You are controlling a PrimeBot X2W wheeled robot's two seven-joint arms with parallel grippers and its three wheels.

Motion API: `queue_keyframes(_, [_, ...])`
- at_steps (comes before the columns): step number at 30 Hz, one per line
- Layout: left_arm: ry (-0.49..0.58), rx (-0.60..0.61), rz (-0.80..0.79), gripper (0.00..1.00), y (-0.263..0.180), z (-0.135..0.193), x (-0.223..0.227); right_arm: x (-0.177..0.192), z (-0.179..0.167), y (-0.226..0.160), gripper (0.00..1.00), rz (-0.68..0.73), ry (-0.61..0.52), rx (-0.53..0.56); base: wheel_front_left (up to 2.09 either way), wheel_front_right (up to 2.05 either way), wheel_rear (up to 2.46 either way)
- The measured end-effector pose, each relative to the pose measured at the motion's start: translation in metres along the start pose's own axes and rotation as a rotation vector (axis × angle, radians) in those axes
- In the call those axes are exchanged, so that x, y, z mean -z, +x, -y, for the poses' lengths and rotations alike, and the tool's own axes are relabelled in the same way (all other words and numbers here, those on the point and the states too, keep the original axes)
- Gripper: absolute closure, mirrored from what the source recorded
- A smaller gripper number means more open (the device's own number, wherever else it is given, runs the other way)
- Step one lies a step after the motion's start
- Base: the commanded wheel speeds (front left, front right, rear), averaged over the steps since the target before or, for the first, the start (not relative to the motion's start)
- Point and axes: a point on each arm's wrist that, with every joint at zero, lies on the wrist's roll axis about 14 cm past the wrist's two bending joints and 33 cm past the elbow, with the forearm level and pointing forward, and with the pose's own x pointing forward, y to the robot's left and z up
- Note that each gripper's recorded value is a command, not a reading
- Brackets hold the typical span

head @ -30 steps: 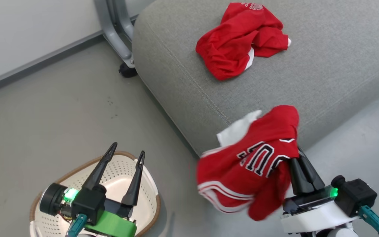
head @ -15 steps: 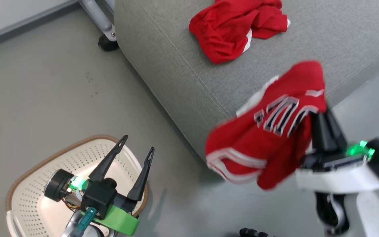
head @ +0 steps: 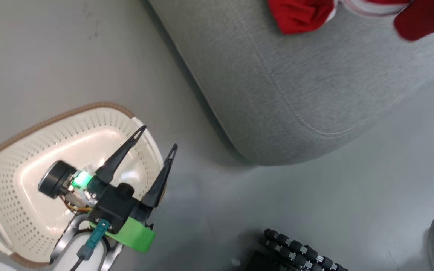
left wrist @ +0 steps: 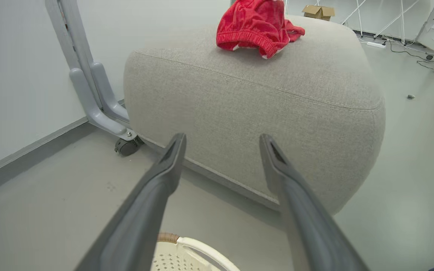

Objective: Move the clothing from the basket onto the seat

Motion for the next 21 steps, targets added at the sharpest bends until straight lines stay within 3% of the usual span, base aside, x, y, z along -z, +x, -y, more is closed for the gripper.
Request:
queue_keyframes(4, [-0.021,0.009,0.002,0.0,0.005,-0.008,0.011,0.052,0.007,0.021,1.0,-0.093,0.001,0.033,0.0,0.0,0.0])
queue_keyframes(7, [-0.035,-0.019,-0.008,0.0,0.002,-0.019,0.022,0.101,0.005,0.014,1.0,-0.199,-0.003,0.05,0.0,0.0,0.0])
queue_keyframes(8, [-0.041,-0.03,-0.015,0.0,0.001,-0.023,0.025,0.118,0.007,0.009,0.9,-0.238,-0.005,0.065,0.0,0.0,0.0])
queue_keyframes(9, [-0.052,-0.041,-0.019,0.0,-0.001,-0.025,0.028,0.132,0.008,0.004,0.4,-0.27,-0.012,0.079,0.0,0.0,0.0])
queue_keyframes(10, [-0.08,-0.06,-0.021,0.0,-0.003,-0.027,0.031,0.146,0.01,-0.003,0.0,-0.305,-0.021,0.091,0.0,0.0,0.0])
queue_keyframes(15, [-0.148,-0.134,-0.031,0.0,-0.011,-0.037,0.04,0.191,0.002,-0.044,0.0,-0.428,-0.043,0.099,0.0,0.0,0.0])
queue_keyframes(21, [-0.175,-0.207,-0.029,0.0,-0.014,-0.042,0.033,0.194,0.007,-0.114,0.0,-0.54,-0.109,0.104,0.0,0.0,0.0])
